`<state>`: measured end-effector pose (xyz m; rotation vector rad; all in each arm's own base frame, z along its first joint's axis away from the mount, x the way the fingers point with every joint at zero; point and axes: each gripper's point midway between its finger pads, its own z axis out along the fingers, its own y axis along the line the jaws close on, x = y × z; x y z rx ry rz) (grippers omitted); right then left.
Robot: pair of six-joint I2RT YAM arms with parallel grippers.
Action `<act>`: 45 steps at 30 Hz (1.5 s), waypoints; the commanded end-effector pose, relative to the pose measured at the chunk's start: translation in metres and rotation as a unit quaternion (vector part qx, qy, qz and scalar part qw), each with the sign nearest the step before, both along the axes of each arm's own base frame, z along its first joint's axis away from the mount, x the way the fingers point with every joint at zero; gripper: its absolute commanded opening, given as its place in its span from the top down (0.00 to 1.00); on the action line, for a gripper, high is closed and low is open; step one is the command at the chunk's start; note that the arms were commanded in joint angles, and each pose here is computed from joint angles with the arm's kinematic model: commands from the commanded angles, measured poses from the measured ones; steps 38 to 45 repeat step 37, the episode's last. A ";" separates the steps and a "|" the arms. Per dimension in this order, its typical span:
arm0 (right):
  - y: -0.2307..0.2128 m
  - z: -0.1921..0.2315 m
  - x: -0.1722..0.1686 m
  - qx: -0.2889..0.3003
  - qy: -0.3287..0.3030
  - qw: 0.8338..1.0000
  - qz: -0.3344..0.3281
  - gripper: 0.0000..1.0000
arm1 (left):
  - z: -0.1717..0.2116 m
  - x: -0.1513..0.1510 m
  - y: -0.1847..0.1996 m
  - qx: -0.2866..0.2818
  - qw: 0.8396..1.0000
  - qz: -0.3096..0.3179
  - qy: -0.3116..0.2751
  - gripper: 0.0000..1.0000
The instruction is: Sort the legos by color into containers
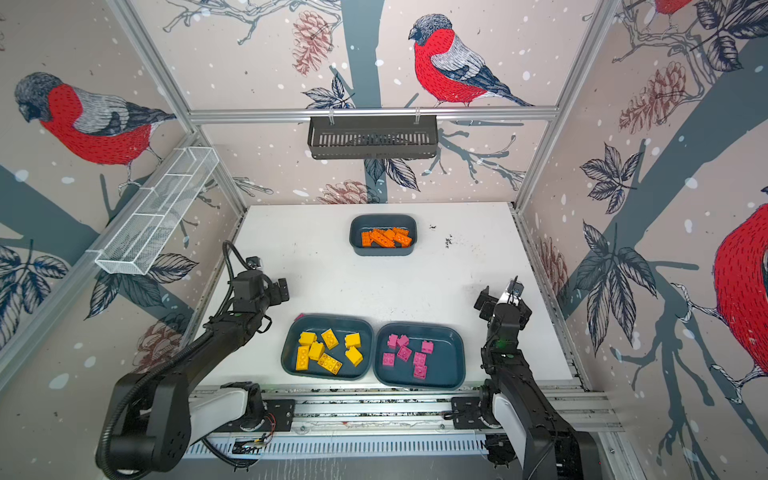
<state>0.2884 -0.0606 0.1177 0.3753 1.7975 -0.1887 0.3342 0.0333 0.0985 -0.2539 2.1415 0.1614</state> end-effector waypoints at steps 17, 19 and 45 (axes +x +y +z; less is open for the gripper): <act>0.028 0.037 0.055 -0.046 -0.106 0.991 0.063 0.01 | 0.036 0.056 -0.019 -0.036 0.967 -0.131 -0.215 0.03; 0.037 0.029 0.060 -0.057 -0.097 0.990 0.081 0.01 | 0.038 0.051 -0.021 -0.029 0.964 -0.137 -0.227 0.03; 0.048 0.016 0.072 -0.079 -0.072 0.990 0.096 0.01 | 0.039 0.046 -0.026 -0.016 0.961 -0.143 -0.237 0.03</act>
